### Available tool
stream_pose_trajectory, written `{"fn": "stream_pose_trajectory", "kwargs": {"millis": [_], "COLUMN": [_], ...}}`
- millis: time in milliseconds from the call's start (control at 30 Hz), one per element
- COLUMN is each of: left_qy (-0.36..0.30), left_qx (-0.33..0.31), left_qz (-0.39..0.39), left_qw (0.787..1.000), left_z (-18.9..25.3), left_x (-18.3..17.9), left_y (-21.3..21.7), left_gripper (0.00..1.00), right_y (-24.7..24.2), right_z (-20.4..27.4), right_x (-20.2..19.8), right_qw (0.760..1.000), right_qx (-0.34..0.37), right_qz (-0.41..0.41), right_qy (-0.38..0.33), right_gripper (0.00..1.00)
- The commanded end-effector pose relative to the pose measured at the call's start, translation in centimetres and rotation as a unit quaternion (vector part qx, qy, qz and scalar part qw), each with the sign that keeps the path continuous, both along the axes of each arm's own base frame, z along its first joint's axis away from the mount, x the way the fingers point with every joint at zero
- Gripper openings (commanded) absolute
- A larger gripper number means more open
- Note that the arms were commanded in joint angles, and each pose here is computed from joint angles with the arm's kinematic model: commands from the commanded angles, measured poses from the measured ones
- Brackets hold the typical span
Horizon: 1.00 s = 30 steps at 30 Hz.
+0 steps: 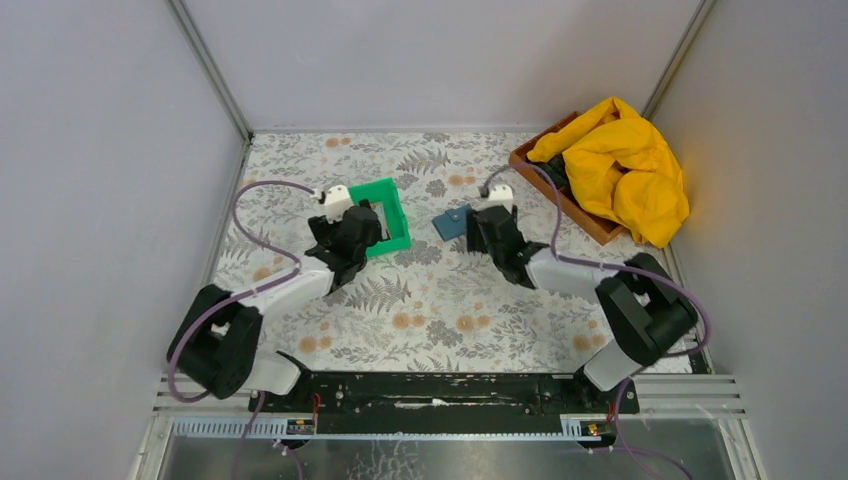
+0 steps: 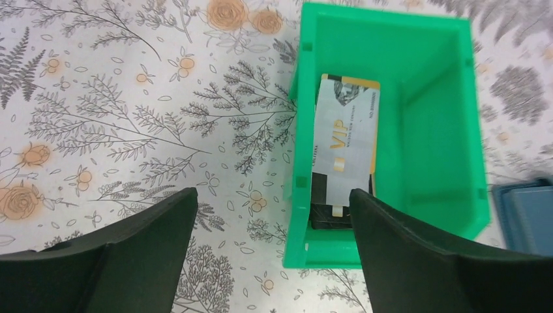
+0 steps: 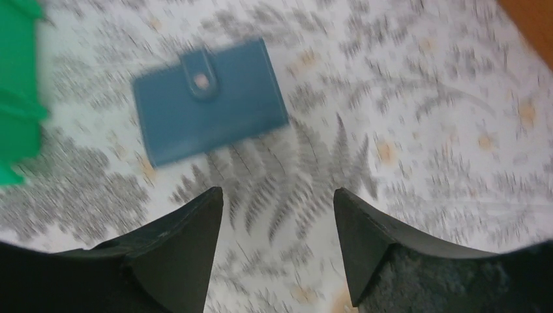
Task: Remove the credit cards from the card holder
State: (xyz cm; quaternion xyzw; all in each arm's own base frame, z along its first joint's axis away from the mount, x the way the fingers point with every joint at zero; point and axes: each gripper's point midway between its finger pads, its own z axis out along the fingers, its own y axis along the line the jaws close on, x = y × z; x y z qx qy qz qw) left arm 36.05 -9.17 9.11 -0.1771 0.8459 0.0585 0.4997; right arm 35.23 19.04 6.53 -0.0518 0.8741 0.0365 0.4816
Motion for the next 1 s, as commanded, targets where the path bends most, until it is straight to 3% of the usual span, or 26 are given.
{"fn": "stream_pose_trajectory", "kwargs": {"millis": [0,33,100,233,333,533,600,667,967], "left_qy": [-0.085,-0.098,-0.120,-0.135,-0.130,-0.133,-0.137,-0.142,-0.131], "left_qx": [-0.046,-0.056,-0.065,-0.072,-0.084,-0.077,-0.085,-0.098,-0.119], "left_qz": [0.011,0.002,-0.019,-0.050,-0.067,-0.067,-0.079,-0.091,-0.118], "left_qw": [0.995,0.994,0.990,0.987,0.986,0.986,0.984,0.981,0.977], "left_z": [4.0,4.6,5.6,6.2,5.9,5.7,5.7,5.8,5.6], "left_x": [-0.2,-0.4,-0.9,-1.4,-1.3,-1.4,-1.6,-1.7,-1.9], "left_y": [0.3,-0.1,-1.1,-2.7,-3.7,-3.6,-4.0,-4.5,-6.1], "left_gripper": [0.95,0.96,0.96,0.96,0.96,0.97,0.98,0.99,0.99], "right_y": [4.2,4.6,5.4,6.3,6.6,7.0,7.1,7.2,4.7], "right_z": [5.7,6.0,6.5,6.4,4.7,0.4,-1.3,-2.5,-5.1], "right_x": [5.5,6.8,9.2,13.7,16.3,17.6,16.9,15.8,7.9], "right_qw": [0.998,0.998,0.999,1.000,0.999,0.998,0.996,0.995,0.987], "right_qx": [0.013,-0.004,-0.023,0.002,0.019,-0.013,-0.006,0.002,0.026], "right_qz": [0.020,0.015,0.013,0.011,0.018,0.025,0.031,0.037,0.048], "right_qy": [-0.052,-0.053,-0.044,-0.006,0.029,0.063,0.079,0.096,0.153], "right_gripper": [0.72,0.71,0.50,0.25,0.16,0.15,0.06,0.00,0.00]}}
